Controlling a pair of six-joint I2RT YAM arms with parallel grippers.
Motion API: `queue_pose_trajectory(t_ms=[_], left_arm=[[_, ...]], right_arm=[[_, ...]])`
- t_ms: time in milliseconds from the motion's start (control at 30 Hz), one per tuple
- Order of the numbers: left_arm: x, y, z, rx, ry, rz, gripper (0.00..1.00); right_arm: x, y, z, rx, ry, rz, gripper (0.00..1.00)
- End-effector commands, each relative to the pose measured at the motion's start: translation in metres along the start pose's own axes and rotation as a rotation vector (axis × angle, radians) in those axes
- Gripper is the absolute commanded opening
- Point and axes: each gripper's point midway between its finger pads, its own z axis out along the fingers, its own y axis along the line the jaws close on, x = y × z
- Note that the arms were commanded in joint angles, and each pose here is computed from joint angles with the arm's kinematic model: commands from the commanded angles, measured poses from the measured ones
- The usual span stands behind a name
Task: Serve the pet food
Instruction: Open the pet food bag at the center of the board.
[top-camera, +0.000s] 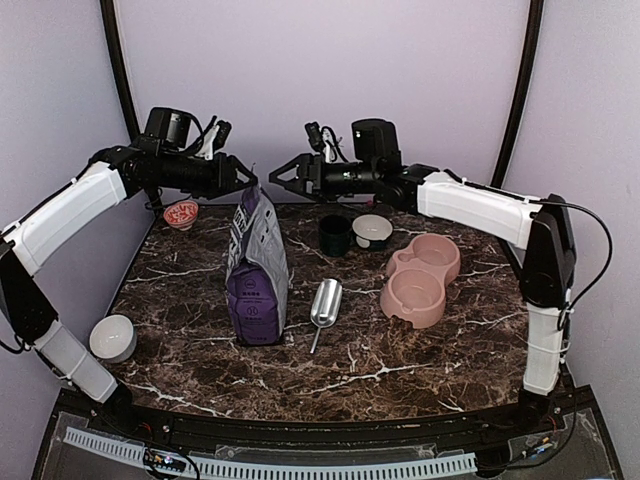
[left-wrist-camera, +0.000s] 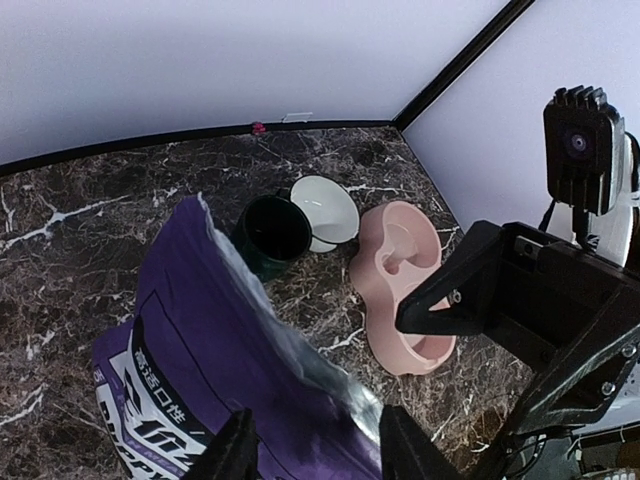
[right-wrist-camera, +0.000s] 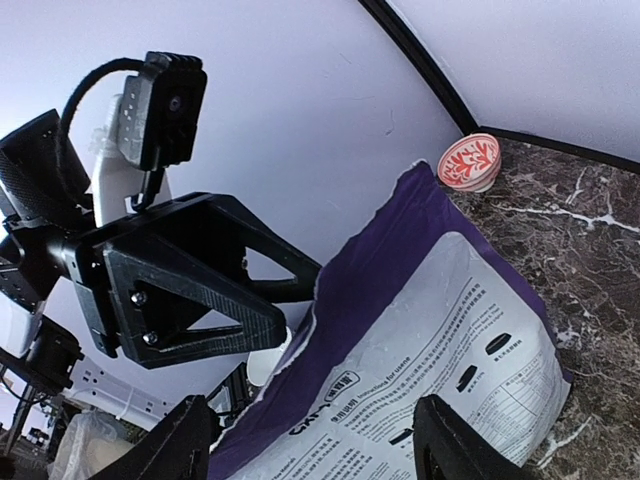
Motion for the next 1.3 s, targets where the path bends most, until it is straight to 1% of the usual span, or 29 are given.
queue_pose_trajectory(t_ms=[0,133,333,433,700,800,867,967,1133,1267], left_arm=[[0.002,-0.01,-0.01,0.045,-0.007,-0.03,0.43],[0.003,-0.011,-0.006,0.066,-0.005,-0.047,0.43],[0.005,-0.007,-0.002,0.051,0.008,-0.052,0.4],[0.008,-0.005,0.002,0.048,0.02,-0.056,0.34],[0.019,0.003,0.007,0.028,0.042,-0.067,0.26],[0.024,0.006,0.009,0.02,0.051,-0.067,0.2],[0.026,0.008,0.011,0.02,0.056,-0.069,0.1],[0.028,0.008,0.012,0.023,0.059,-0.075,0.0],[0.027,0.008,0.009,0.026,0.042,-0.07,0.0],[0.027,0.008,0.007,0.024,0.034,-0.071,0.0]], right_arm=[[-0.019,0.018,0.001,-0.099,-0.034,-0.023,0.7],[-0.018,0.016,0.006,-0.115,-0.028,-0.024,0.7],[-0.021,0.018,0.011,-0.145,-0.024,-0.03,0.69],[-0.019,0.016,0.016,-0.155,-0.013,-0.027,0.7],[-0.025,0.018,0.024,-0.187,-0.008,-0.031,0.69],[-0.026,0.017,0.027,-0.191,-0.006,-0.033,0.68],[-0.026,0.016,0.028,-0.19,-0.003,-0.032,0.67],[-0.026,0.014,0.031,-0.187,-0.001,-0.031,0.64],[-0.026,0.012,0.033,-0.182,0.003,-0.032,0.59],[-0.022,-0.001,0.036,-0.112,0.012,-0.044,0.58]])
